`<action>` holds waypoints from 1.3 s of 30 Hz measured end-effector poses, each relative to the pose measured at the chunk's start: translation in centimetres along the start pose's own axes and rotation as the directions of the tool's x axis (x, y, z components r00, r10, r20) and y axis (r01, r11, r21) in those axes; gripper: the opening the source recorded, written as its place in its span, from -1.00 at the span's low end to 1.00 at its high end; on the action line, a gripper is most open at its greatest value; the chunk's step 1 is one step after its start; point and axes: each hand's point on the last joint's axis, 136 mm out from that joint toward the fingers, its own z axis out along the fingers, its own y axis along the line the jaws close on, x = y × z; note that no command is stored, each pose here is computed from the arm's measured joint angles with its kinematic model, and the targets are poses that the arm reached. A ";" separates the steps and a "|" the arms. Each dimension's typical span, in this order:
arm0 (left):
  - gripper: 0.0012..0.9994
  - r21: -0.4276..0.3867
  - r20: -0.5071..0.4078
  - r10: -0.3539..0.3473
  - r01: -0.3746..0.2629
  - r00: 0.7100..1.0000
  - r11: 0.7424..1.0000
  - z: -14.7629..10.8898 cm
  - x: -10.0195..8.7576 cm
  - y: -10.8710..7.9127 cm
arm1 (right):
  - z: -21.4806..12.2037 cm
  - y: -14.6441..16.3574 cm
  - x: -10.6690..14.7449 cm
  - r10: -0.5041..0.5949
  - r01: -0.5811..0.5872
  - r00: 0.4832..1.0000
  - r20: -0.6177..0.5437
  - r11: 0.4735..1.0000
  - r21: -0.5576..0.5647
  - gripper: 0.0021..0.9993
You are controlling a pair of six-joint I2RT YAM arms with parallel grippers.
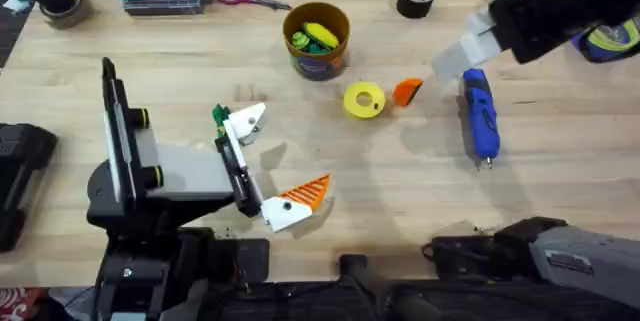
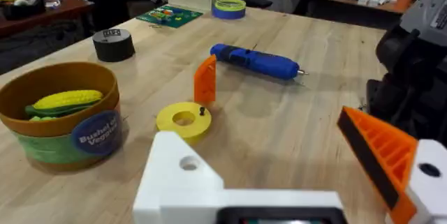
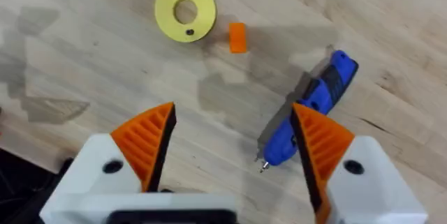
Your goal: Pick up the gripper from the table and insert it into the empty holder that is missing its gripper. Then pick up a screw, insert it into the mounting hole, and use the screwdriver to tighten it. Finally, clean up the table by picking up the vegetable and placing it into the bucket.
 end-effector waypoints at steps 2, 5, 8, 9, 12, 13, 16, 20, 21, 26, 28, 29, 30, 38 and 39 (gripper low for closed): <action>0.97 0.000 0.000 0.000 0.000 1.000 1.000 0.0 0.0 0.0 | 0.0 -0.5 0.0 0.002 -0.002 1.000 0.002 1.000 0.007 1.00; 0.97 0.000 0.000 0.000 0.000 1.000 1.000 0.0 0.0 0.0 | 0.3 -1.0 -0.3 -0.001 0.001 1.000 0.003 1.000 0.012 1.00; 0.97 0.000 0.000 0.000 0.000 1.000 1.000 0.0 0.0 0.0 | 1.4 -1.2 -0.7 -0.003 0.004 1.000 -0.019 1.000 0.008 1.00; 0.97 0.000 0.000 0.000 0.000 1.000 1.000 0.0 0.0 0.0 | 1.8 -1.2 -0.8 -0.005 0.005 0.999 -0.032 1.000 0.006 0.99; 0.97 0.000 0.000 0.000 0.000 1.000 1.000 0.0 0.0 0.0 | 3.4 -1.4 -1.2 -0.002 0.002 0.998 -0.066 1.000 -0.001 1.00; 0.97 0.000 0.000 0.000 0.000 1.000 1.000 0.0 0.0 0.0 | 3.9 -1.5 -1.5 -0.001 0.001 0.997 -0.073 1.000 -0.006 1.00; 0.97 0.000 0.000 0.000 0.000 1.000 1.000 0.0 0.0 0.0 | 5.3 -1.8 -2.3 0.009 -0.010 0.997 -0.076 1.000 -0.021 1.00; 0.97 0.000 0.000 0.000 0.000 1.000 1.000 0.0 0.0 0.0 | 7.4 -2.3 -2.9 0.023 -0.025 0.997 -0.080 0.999 -0.032 1.00; 0.97 0.000 0.000 0.000 0.000 1.000 1.000 0.0 0.0 0.0 | 8.0 -2.3 -2.7 0.025 -0.028 0.996 -0.087 0.999 -0.033 1.00; 0.97 0.000 0.000 0.000 0.000 1.000 1.000 0.0 0.0 0.0 | 11.5 -2.3 -1.0 0.034 -0.041 0.989 -0.142 0.998 -0.046 1.00; 0.97 0.000 0.000 0.000 0.000 1.000 1.000 0.0 0.0 0.0 | 14.2 -2.2 0.5 0.036 -0.047 0.982 -0.185 0.997 -0.056 0.99; 0.97 0.000 0.000 0.000 0.000 1.000 1.000 0.0 0.0 0.0 | 14.6 -2.1 0.7 0.036 -0.048 0.980 -0.194 0.997 -0.058 0.99; 0.97 0.000 0.000 0.000 0.000 1.000 1.000 0.0 0.0 0.0 | 15.0 -2.1 0.8 0.037 -0.050 0.979 -0.202 0.997 -0.060 0.99; 0.97 0.000 0.000 0.000 0.000 1.000 1.000 0.0 0.0 0.0 | 16.8 -2.2 0.6 0.032 -0.048 0.975 -0.220 0.997 -0.065 0.94; 0.97 0.000 0.000 0.000 0.000 1.000 1.000 0.0 0.0 0.0 | 16.8 -2.1 0.6 0.030 -0.046 0.975 -0.220 0.997 -0.065 0.93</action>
